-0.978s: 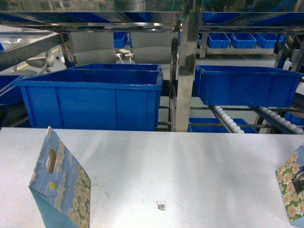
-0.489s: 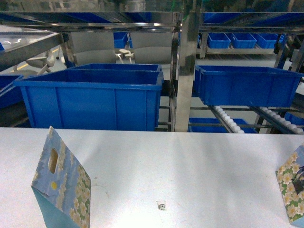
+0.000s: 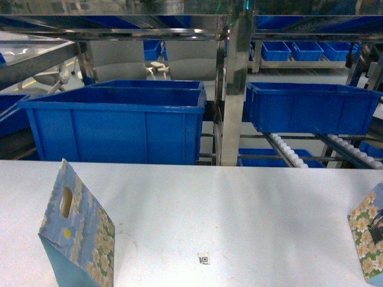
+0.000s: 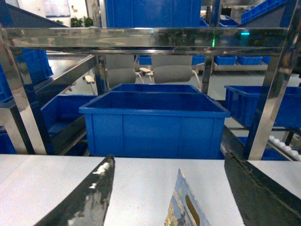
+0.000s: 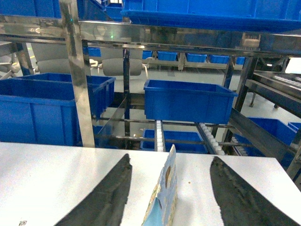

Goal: Move flower gift bag to table near conveyor

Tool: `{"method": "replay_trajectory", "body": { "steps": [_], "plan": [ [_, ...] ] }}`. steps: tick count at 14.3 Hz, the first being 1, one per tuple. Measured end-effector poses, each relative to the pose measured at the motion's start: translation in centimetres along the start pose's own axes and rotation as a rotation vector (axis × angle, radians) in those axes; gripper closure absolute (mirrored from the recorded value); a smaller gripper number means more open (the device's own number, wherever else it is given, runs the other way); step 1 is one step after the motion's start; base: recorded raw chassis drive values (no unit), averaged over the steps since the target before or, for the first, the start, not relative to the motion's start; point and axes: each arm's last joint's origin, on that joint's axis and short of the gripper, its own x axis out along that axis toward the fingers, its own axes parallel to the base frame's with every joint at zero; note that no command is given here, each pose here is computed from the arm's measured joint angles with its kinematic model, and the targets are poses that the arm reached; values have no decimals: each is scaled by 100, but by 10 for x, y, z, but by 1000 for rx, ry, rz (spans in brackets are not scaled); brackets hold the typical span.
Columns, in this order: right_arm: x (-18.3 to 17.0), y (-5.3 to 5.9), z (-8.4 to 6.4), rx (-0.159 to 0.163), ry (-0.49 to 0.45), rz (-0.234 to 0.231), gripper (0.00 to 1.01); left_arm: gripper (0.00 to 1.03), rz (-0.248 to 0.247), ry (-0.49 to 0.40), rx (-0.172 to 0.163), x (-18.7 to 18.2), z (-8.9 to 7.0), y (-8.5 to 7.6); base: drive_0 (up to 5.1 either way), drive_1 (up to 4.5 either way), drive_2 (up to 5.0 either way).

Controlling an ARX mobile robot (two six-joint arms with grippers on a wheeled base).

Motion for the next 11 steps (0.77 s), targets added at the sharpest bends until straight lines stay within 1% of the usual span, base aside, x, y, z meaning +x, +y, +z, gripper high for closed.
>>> {"method": "replay_trajectory", "body": {
  "steps": [1, 2, 3, 4, 5, 6, 7, 8, 10, 11],
  "plan": [
    [0, 0, -6, 0, 2, 0, 61, 47, -14, -10, -3, -1, -1, 3, 0, 0, 0],
    [-1, 0, -9, 0, -16, -1, 75, 62, -23, -8, -2, -2, -6, 7, 0, 0, 0],
    [-1, 0, -14, 0, -13, -1, 90, 75, -27, -1, 0, -4, -12, 10, 0, 0, 0],
    [0, 0, -19, -1, -6, -1, 100, 87, -24, -2, -1, -5, -14, 12, 0, 0, 0],
    [0, 0, -22, 0, -7, -1, 99, 98, -24, -6, -1, -6, -16, 14, 0, 0, 0],
    [0, 0, -24, 0, -7, -1, 99, 101, -36, -3, 0, -6, -18, 17, 0, 0, 0],
    [0, 0, -26, 0, -11, -1, 99, 101, -37, -7, -1, -7, -20, 22, 0, 0, 0],
    [0, 0, -27, 0, -11, -1, 99, 101, 0, -3, -2, -7, -23, 27, 0, 0, 0],
    [0, 0, -32, 0, -6, 0, 99, 101, -31, 31, -1, -14, -28, 25, 0, 0, 0],
    [0, 0, -33, 0, -8, -2, 99, 101, -32, 17, -1, -18, -31, 25, 0, 0, 0]
  ]
}}
